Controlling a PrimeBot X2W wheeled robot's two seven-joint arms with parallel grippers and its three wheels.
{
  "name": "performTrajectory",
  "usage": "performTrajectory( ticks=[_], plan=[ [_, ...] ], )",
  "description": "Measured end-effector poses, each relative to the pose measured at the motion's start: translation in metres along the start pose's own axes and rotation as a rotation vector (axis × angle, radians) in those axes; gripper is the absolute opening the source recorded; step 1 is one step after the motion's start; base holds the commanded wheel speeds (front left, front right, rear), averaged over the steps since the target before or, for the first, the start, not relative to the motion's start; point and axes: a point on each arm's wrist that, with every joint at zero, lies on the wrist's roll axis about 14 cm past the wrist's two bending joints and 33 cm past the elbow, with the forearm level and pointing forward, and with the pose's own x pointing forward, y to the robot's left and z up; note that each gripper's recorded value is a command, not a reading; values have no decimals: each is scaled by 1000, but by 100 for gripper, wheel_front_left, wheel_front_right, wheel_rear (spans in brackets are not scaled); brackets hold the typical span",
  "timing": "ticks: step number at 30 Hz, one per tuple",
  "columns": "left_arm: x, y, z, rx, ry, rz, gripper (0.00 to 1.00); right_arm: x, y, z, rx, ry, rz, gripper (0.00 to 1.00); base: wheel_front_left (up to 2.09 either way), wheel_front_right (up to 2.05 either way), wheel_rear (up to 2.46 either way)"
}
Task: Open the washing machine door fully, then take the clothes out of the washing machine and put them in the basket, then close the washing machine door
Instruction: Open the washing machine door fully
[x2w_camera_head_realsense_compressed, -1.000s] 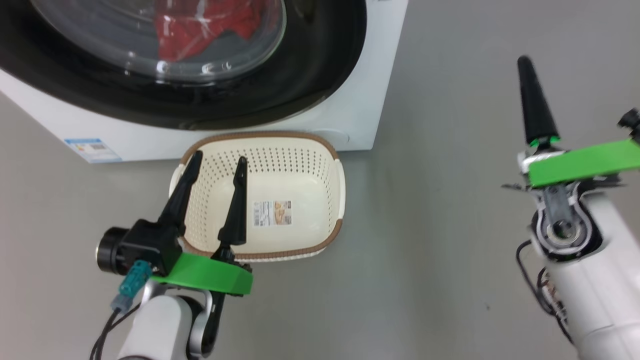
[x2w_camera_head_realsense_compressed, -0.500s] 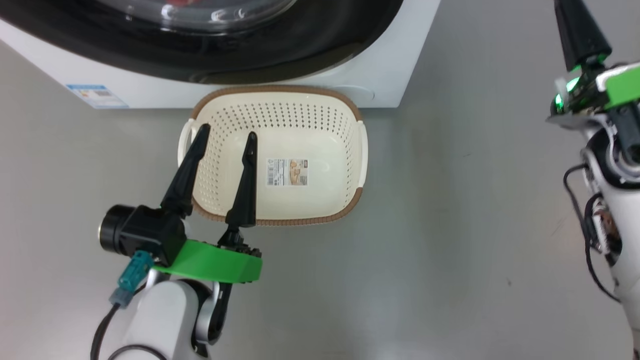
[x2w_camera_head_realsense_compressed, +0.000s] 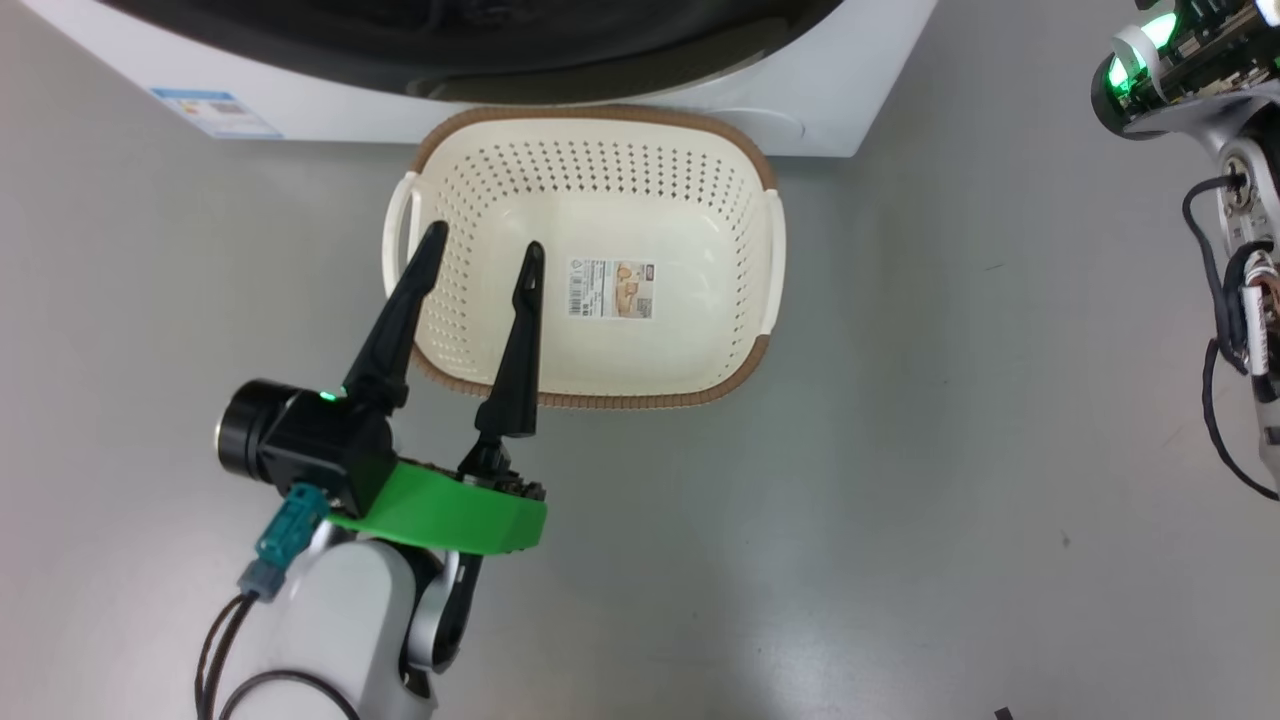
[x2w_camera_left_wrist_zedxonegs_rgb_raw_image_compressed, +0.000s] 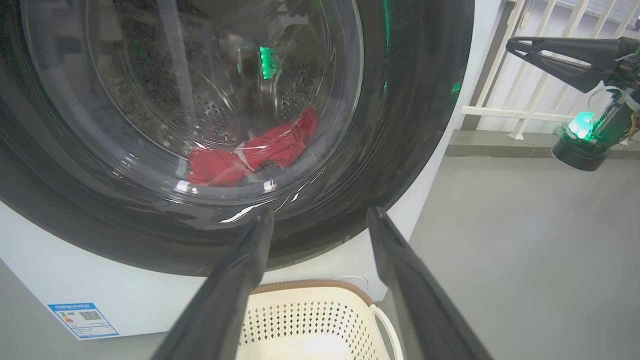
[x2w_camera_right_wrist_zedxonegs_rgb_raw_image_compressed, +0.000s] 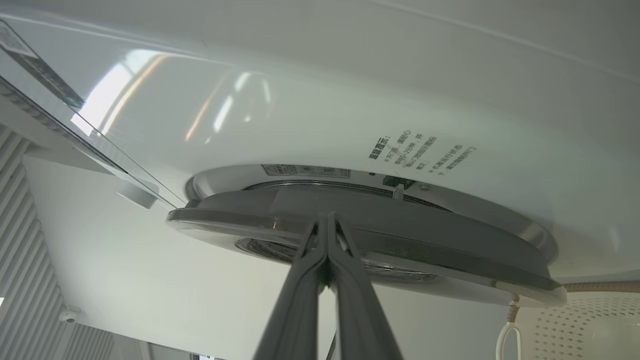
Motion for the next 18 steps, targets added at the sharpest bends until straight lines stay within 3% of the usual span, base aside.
performTrajectory(
  ticks=[18],
  plan=[
    [3, 10, -25, 13, 55, 16, 100, 44, -22, -8, 111, 134, 11, 0, 0, 0, 0]
  ],
)
